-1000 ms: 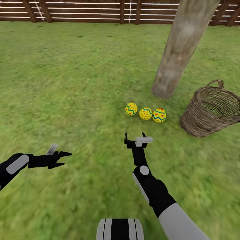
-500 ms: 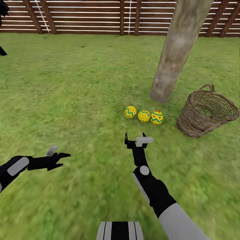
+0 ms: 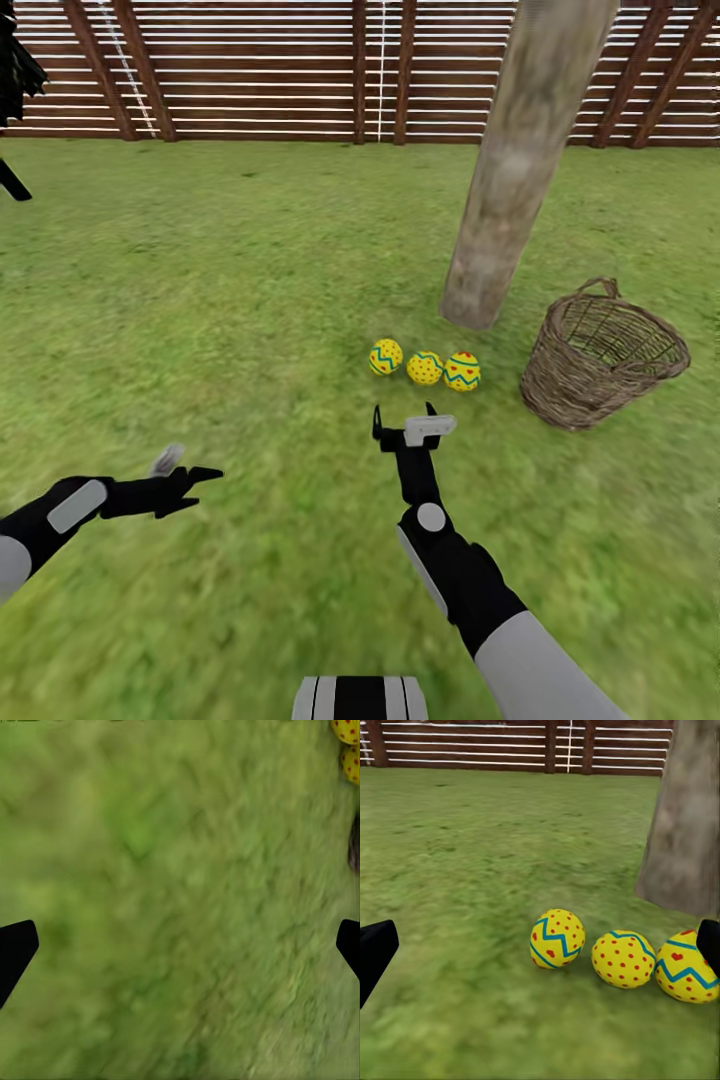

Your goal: Take the three Easter eggs out of the wicker basket on the lawn in the garden, then place them on the lawn next to a single tree (choose any tree) so that all three eggs are next to the same tree and none are left in the basket.

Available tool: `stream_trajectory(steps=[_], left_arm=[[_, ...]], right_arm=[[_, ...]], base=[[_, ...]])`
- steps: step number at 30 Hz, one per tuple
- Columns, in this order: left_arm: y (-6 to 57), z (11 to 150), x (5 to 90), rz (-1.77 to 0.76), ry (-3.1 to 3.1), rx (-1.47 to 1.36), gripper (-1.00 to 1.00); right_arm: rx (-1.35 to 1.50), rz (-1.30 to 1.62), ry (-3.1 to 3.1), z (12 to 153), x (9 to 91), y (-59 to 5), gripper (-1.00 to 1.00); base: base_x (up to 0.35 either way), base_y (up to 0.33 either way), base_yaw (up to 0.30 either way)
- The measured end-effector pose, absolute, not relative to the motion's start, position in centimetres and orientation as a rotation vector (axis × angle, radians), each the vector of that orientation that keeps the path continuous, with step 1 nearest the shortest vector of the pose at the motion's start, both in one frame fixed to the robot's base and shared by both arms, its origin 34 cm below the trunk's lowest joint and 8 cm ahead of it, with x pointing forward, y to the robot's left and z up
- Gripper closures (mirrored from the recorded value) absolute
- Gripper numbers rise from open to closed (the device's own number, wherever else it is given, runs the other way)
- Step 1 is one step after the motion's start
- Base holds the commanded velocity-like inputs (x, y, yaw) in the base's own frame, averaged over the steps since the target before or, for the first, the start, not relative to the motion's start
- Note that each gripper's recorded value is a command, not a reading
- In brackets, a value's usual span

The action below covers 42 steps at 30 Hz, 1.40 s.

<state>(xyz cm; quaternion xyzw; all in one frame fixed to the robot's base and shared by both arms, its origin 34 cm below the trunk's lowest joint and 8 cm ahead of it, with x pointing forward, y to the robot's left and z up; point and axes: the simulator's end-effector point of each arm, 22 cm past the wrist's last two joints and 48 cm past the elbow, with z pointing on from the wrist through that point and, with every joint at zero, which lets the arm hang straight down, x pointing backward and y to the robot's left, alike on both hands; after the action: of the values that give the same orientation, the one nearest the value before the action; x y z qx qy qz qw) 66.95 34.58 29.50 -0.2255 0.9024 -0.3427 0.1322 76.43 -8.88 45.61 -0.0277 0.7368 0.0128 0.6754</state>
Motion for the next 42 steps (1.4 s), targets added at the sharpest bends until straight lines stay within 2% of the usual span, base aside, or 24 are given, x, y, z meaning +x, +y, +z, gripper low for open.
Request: stream_trajectory(steps=[12, 19, 42], left_arm=[[33.6, 28.7, 67.1, -0.864, 2.562, -0.643, -1.0], [36.5, 28.3, 67.2, -0.668, 2.483, -0.611, -1.0], [35.6, 32.0, 67.3, -0.655, 2.408, -0.569, -1.0]], right_arm=[[-0.081, -0.078, 1.59, 48.7, 73.4, -8.7, -1.0], [-0.083, -0.082, 1.556, 50.8, 73.2, -8.6, -1.0], [-0.145, -0.045, 1.46, 55.4, 71.7, -6.1, -1.0]], base=[[0.0, 0.0, -0.095], [0.0, 0.0, -0.064], [0.0, 0.0, -0.001]])
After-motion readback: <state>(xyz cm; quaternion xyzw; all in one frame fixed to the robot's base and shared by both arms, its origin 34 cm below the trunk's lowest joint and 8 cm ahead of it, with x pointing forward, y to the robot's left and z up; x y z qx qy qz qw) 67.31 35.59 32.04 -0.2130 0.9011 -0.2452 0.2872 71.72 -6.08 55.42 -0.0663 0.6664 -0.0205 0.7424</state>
